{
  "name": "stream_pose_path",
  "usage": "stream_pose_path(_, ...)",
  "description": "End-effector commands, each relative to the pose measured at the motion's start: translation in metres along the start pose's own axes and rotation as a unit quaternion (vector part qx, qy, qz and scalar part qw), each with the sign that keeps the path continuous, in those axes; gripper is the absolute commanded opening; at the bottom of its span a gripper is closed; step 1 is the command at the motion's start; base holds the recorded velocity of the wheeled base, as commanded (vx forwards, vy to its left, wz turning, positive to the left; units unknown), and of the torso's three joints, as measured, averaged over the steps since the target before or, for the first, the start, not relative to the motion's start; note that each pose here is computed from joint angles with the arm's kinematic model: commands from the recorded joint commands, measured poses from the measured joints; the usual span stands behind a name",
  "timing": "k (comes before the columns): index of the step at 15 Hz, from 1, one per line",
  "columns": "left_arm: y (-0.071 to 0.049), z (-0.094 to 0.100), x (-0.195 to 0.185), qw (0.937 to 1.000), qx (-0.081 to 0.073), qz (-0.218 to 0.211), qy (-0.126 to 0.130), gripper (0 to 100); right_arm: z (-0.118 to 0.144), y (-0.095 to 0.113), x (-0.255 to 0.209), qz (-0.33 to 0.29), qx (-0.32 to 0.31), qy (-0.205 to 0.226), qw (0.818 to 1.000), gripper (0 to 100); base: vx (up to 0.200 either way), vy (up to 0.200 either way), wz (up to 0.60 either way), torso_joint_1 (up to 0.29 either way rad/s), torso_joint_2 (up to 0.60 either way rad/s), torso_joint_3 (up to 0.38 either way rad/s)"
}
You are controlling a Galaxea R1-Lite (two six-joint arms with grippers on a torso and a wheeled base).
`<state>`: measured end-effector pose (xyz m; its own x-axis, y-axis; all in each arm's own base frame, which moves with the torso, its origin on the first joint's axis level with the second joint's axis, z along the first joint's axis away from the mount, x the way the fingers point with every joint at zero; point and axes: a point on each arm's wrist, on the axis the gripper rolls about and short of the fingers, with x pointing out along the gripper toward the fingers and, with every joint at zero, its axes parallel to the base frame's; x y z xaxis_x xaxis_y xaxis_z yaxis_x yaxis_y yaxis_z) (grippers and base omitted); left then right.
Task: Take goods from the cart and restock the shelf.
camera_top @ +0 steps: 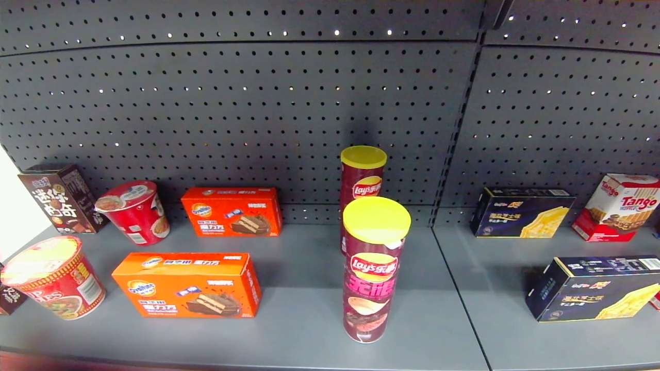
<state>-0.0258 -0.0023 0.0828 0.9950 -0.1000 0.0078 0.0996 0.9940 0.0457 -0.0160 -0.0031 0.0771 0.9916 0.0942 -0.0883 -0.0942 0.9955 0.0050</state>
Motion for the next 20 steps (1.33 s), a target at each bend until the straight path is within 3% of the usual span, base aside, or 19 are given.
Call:
stream_pose_path(1, 0.0, 0.0002, -0.0001, 1.0, 0.001, 0.0, -0.001, 100, -0.0001, 0.0, 0.0005, 0.001, -0.001, 0.003, 1.0, 100, 0.0, 0.0, 0.0, 0.0, 0.0, 0.0)
stream_pose_path(7, -0.0004, -0.0002, 0.0, 0.9999, 0.004, -0.01, 0.0, 100, 0.0, 0.0, 0.0005, 0.001, -0.001, 0.003, 1.0, 100, 0.0, 0.0, 0.0, 0.072, -0.18, -0.105)
stream_pose_path(20, -0.0005, -0.0007, 0.0001, 0.9997, 0.022, -0.01, 0.001, 100, 0.0, 0.0001, 0.0005, 0.002, -0.001, 0.003, 1.0, 100, 0.0, 0.0, 0.0, 0.0, 0.0, 0.0)
